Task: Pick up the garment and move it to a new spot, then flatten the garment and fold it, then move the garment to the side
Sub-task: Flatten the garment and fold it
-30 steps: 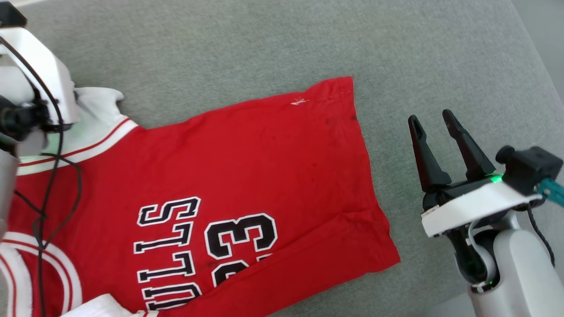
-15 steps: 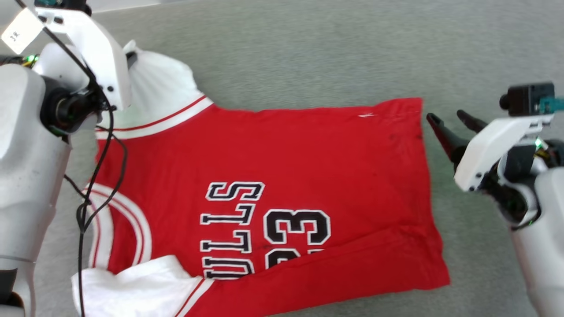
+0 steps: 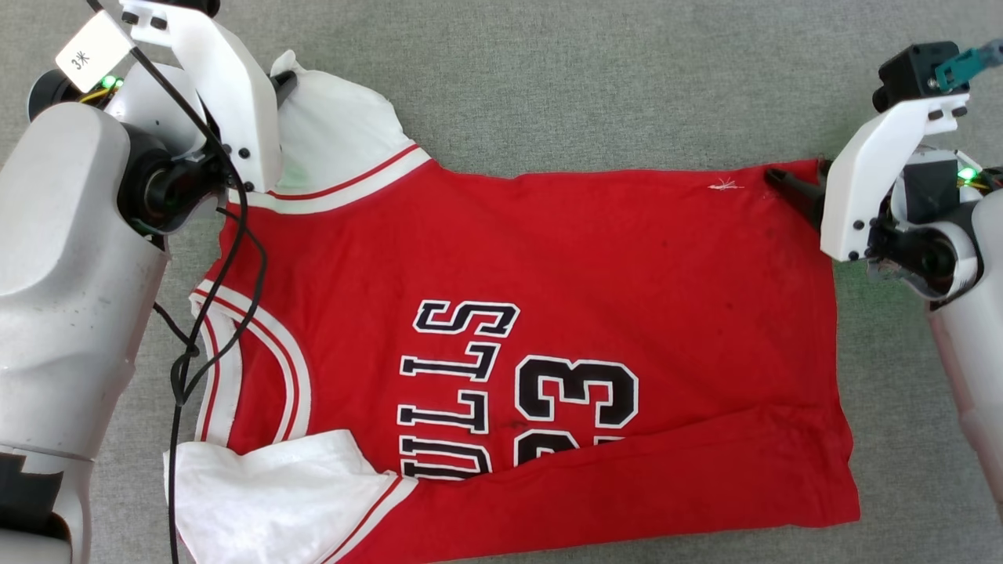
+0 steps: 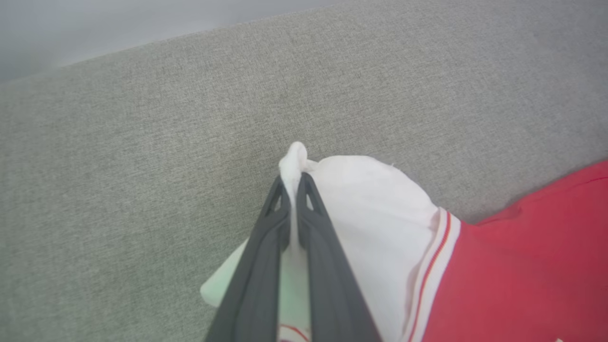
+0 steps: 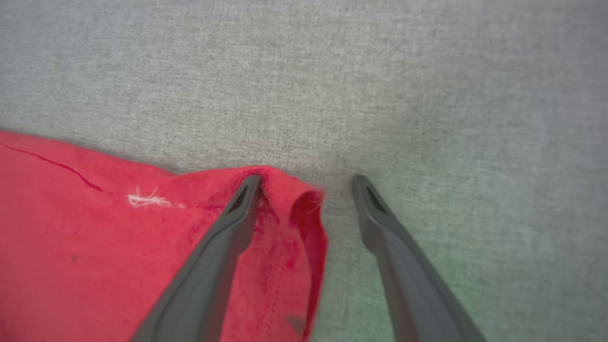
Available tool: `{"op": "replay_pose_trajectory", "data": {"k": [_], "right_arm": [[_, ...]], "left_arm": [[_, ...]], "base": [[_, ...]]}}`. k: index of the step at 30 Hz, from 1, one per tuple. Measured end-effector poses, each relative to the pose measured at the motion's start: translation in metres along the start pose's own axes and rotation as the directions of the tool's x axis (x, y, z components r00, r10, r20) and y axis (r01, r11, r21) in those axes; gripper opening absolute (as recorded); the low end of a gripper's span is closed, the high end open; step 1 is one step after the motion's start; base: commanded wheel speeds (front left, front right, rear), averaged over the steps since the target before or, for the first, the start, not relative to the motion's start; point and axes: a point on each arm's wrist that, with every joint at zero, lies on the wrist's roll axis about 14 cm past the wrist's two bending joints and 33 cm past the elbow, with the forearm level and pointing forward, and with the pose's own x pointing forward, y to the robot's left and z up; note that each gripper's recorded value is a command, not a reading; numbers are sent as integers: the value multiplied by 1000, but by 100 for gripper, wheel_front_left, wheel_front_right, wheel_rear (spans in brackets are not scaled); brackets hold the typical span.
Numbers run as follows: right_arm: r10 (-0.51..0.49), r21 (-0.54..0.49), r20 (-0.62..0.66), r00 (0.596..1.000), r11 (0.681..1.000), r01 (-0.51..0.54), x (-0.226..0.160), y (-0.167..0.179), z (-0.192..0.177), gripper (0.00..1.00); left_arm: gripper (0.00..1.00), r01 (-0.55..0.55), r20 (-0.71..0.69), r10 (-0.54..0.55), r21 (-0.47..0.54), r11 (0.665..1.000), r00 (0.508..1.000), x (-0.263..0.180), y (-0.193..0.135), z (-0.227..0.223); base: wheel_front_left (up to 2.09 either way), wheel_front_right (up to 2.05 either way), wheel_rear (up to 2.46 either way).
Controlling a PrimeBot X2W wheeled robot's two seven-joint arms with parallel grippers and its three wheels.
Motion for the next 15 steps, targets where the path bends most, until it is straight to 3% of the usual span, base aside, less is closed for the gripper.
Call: {"op": "replay_pose_trajectory", "data": {"k": [1, 2, 3, 7, 15], "right_arm": [[0, 0, -23, 1000, 1000, 0, 2, 0, -3, 100], [2, 5, -43, 999, 1000, -2, 2, -1, -4, 30], [4, 9, -57, 998, 1000, -4, 3, -1, -5, 0], [13, 17, -58, 998, 1000, -12, 0, 1, -1, 0], [0, 22, 92, 996, 1000, -2, -32, -5, 26, 0]], "left_arm": [[0, 1, -1, -1, -1, 1000, 1000, 1, 0, -1], [0, -1, -3, 1, -2, 1000, 1000, 1, 1, -1], [0, -1, -5, 1, -2, 1000, 1000, 1, 1, -2], [0, 0, 26, 0, -4, 1000, 1000, 0, 1, 2], [0, 18, 140, -9, -67, 998, 990, -23, -3, 8]], "base": [[0, 0, 0], [0, 0, 0], [0, 0, 0], [0, 0, 0], [0, 0, 0]]}}
